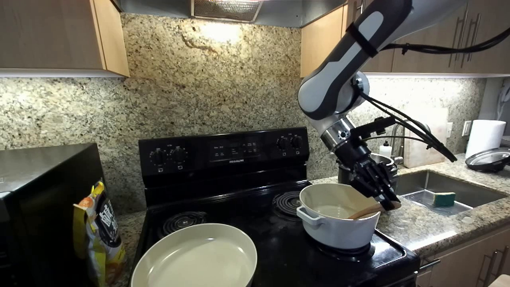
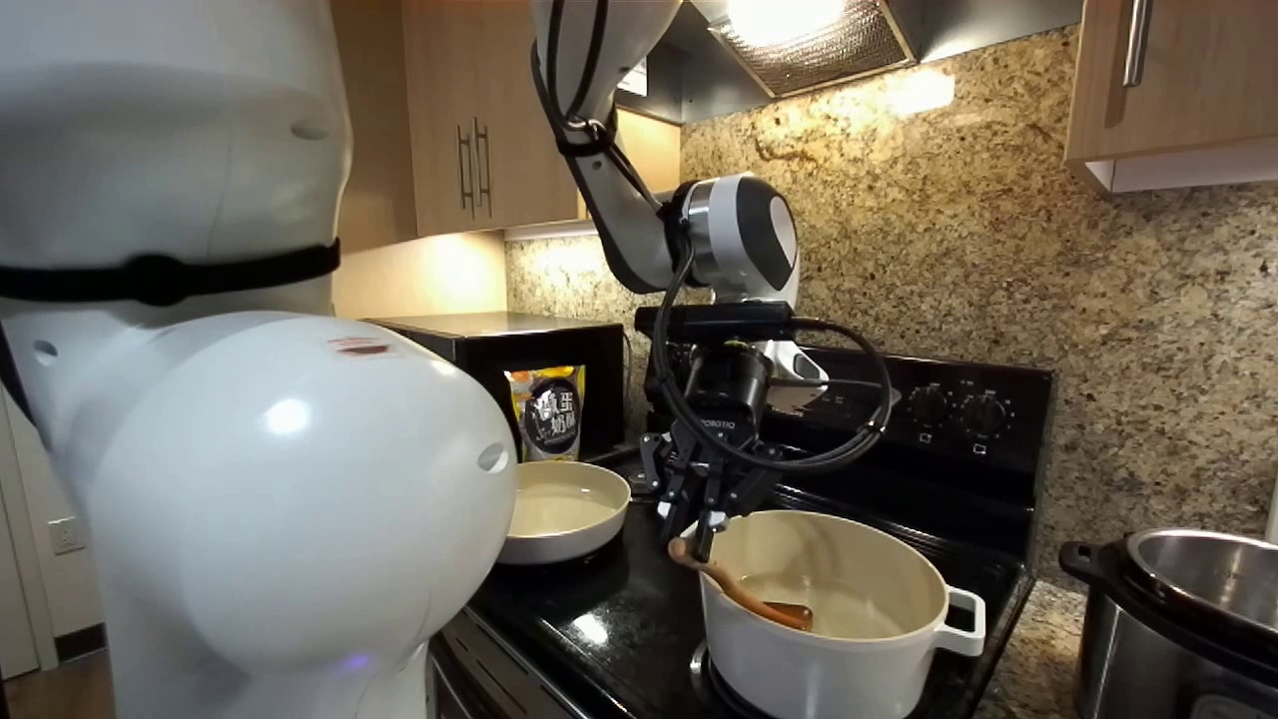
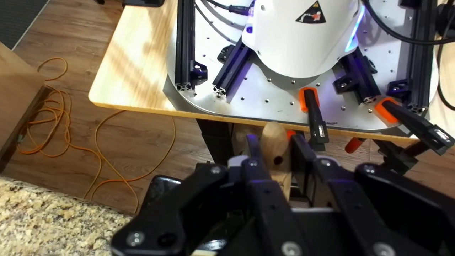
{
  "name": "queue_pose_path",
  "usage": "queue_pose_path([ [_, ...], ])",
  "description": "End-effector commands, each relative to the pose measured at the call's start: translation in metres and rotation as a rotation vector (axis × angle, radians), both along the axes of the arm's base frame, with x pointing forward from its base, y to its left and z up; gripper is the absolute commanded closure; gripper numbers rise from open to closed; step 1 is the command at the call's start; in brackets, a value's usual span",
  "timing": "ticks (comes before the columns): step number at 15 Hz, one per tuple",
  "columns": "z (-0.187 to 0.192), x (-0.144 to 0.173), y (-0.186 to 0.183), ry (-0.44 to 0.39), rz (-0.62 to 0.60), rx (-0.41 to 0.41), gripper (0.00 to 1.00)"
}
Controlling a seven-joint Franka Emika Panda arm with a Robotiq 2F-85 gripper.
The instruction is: Use the cooking stick to stir the pot
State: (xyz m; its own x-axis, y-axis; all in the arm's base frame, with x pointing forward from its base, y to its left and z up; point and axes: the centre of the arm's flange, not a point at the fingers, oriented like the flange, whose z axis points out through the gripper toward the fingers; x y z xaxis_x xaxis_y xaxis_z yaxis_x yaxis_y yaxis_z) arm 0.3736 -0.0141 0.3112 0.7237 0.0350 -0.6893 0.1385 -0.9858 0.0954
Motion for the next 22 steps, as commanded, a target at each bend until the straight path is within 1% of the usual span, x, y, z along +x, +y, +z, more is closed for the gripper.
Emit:
queue_pose_path([
  [1,-0.009,0.008,0.0,-0.039,-0.02,0.019,0.94],
  [4,-0.018,0.014,-0.003,-0.07,-0.027,0.026,0.94],
  [7,-0.026,0.017,-0.006,-0.133,-0.029,0.033,0.94],
  [9,-0.029,0.017,-0.009,-0.153,-0.04,0.05,0.94],
  [14,-0.036,0.012,-0.017,-0.135,-0.077,0.072,0.94],
  [21,-0.042,0.013,-0.021,-0.112,-0.108,0.092,0.94],
  [22,-0.042,0.013,-0.022,-0.113,-0.112,0.092,0.88],
])
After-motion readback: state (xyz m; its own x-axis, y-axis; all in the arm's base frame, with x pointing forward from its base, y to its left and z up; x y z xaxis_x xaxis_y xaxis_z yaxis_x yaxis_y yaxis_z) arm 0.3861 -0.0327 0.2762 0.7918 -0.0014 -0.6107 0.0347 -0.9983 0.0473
